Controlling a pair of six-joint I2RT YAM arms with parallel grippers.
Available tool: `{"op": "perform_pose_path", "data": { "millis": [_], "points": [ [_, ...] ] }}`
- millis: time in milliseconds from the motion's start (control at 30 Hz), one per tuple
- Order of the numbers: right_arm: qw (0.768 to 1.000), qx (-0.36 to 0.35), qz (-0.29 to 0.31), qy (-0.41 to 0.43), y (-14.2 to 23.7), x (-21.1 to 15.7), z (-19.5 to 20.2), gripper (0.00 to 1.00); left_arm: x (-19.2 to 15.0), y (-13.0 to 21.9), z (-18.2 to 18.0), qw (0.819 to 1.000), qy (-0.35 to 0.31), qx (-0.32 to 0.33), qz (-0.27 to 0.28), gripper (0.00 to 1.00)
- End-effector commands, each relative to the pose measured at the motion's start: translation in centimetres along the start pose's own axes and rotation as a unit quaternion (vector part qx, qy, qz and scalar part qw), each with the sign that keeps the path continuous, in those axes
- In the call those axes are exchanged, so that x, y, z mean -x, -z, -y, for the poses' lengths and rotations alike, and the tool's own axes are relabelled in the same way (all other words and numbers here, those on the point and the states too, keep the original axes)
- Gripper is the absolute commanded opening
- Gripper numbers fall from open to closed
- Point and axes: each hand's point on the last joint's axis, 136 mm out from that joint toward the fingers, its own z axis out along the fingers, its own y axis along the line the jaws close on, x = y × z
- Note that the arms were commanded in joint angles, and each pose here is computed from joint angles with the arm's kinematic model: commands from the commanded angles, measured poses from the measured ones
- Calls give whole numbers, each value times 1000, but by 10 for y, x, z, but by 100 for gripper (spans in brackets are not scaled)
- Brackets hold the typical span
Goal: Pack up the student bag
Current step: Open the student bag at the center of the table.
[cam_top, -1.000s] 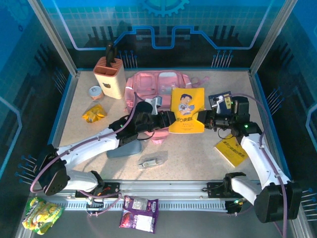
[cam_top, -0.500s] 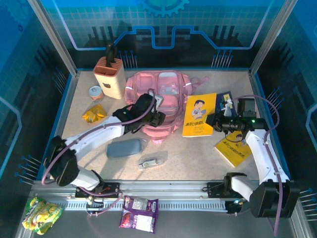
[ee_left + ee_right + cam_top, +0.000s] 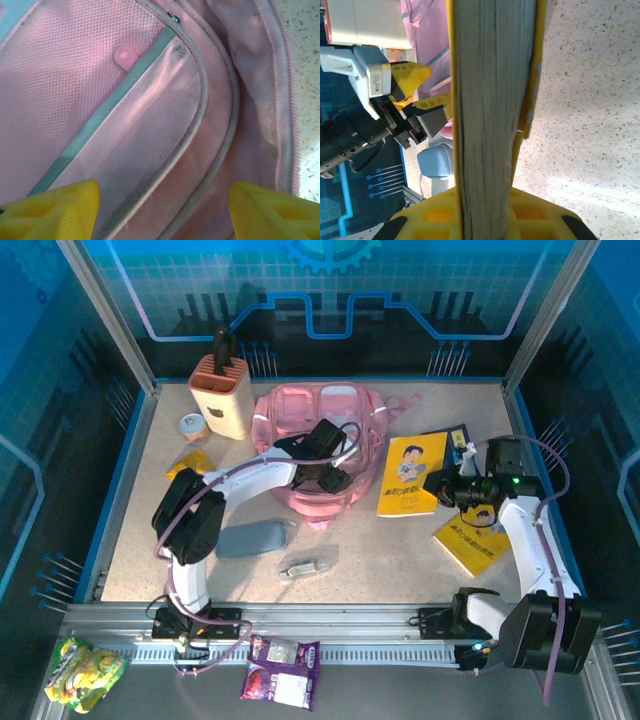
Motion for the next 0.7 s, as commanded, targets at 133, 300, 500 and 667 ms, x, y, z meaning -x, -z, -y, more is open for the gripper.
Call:
{"op": "perform_pose_path", "data": {
  "millis": [133,300,500,667],
  "points": [
    [999,29,11,12,8,10,-10,0,-16,-29,-5,998,-14,-19,-56,68],
    [999,39,9,1,5,11,-9,0,-23,-44,-10,998,-14,-9,-68,61],
    [999,40,11,1,8,13,-10,0,-19,-45,-15,997,-28,2,-72,31],
    [999,36,18,2,11,12,-9,0,0,-26,-16,999,-30,-1,-46,5]
  ]
}}
